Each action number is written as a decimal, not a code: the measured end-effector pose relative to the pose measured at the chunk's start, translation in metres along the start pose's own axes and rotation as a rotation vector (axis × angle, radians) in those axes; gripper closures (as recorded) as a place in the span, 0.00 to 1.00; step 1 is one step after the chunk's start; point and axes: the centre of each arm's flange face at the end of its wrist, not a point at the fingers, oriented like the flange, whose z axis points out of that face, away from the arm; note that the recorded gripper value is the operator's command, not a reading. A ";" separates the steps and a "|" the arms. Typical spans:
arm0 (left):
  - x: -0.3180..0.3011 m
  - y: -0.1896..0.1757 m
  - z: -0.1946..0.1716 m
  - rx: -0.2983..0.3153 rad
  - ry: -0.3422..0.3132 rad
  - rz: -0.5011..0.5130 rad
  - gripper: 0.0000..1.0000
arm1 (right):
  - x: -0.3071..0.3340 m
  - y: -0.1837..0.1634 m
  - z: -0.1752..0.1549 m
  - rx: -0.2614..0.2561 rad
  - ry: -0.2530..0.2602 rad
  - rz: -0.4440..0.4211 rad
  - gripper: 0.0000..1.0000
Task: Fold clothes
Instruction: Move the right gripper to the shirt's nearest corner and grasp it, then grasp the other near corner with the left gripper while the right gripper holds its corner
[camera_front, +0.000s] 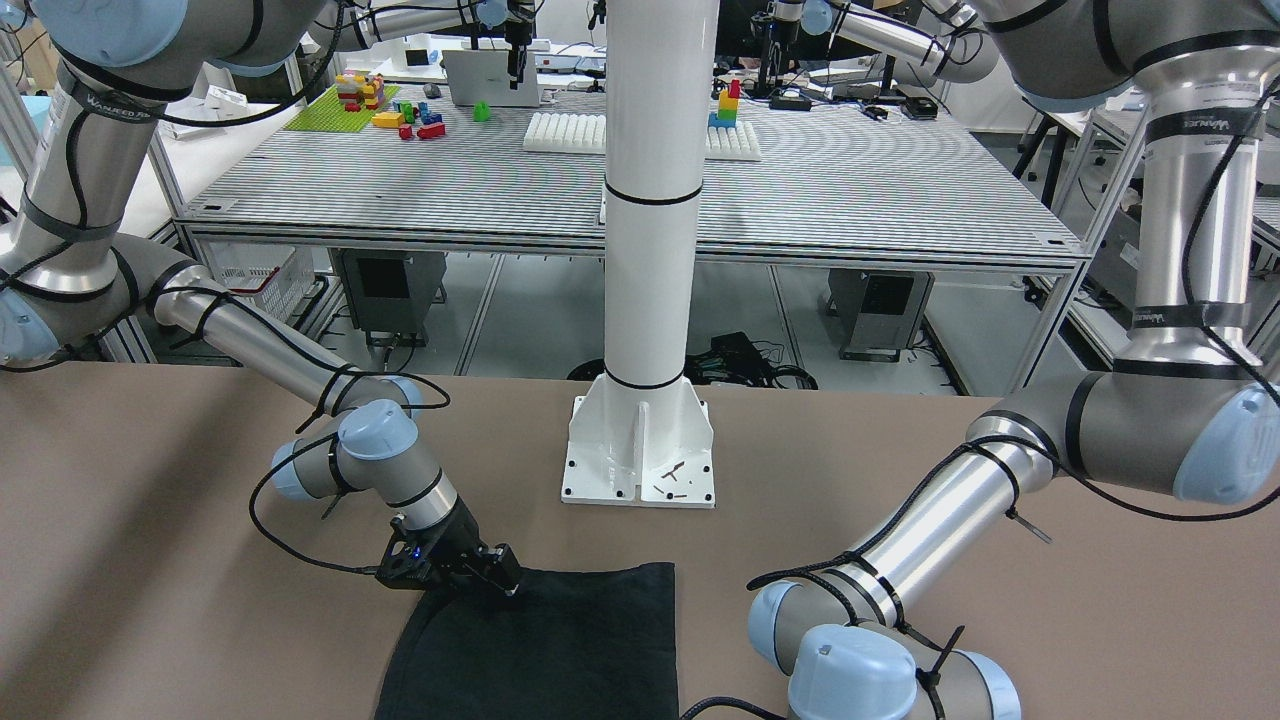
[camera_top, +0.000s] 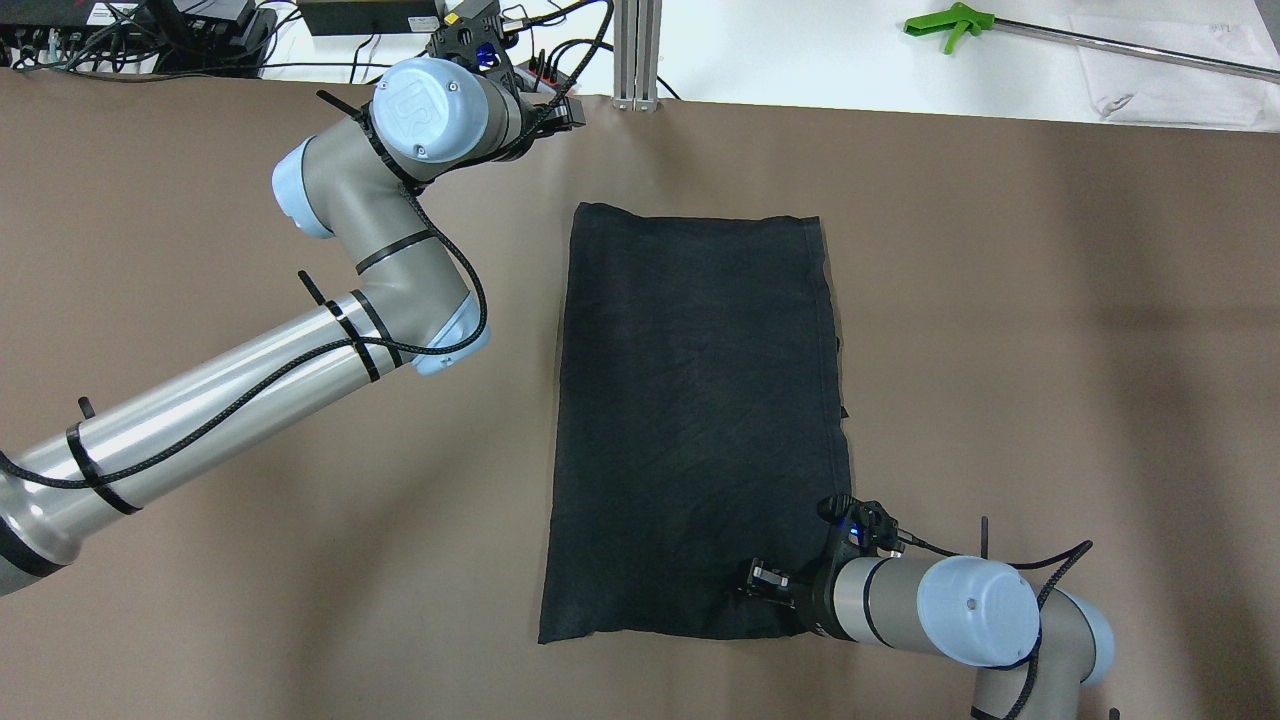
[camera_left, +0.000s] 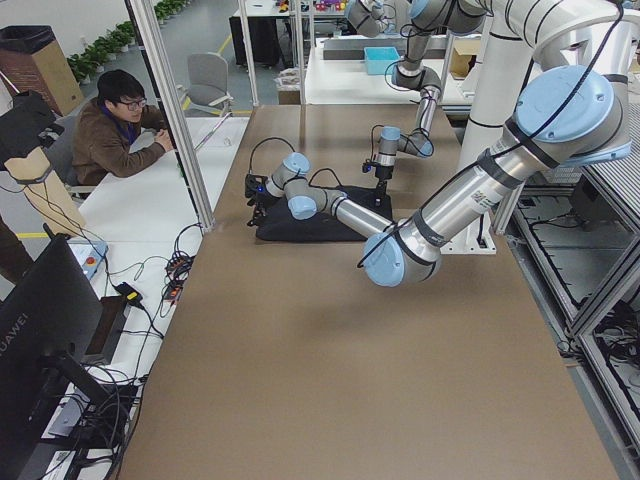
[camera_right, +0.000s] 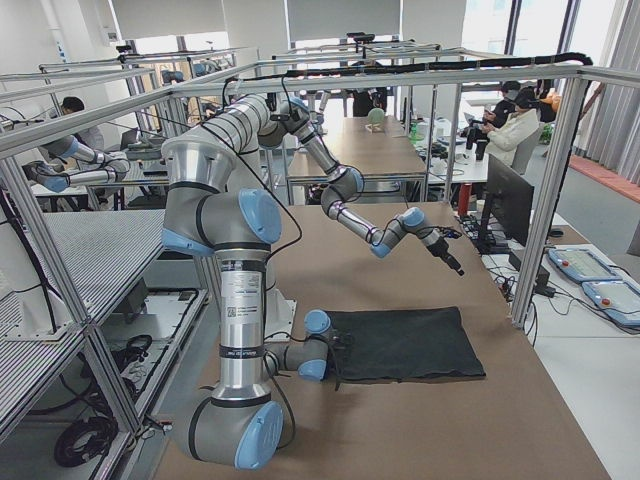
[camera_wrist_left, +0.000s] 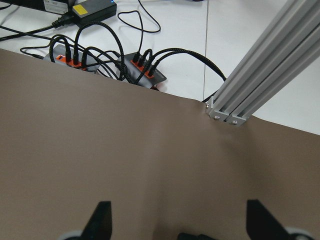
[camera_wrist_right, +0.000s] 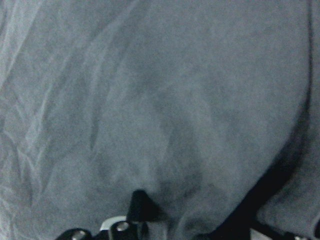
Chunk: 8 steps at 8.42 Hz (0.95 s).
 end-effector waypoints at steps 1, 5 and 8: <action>0.000 0.000 0.000 0.000 0.000 0.000 0.05 | -0.006 -0.001 -0.001 0.002 -0.006 0.002 1.00; -0.001 -0.005 -0.002 0.003 0.002 -0.001 0.05 | -0.023 0.001 -0.019 -0.011 -0.058 -0.008 1.00; 0.013 0.004 -0.022 -0.106 0.072 -0.082 0.05 | -0.031 0.004 -0.023 -0.016 -0.078 -0.024 1.00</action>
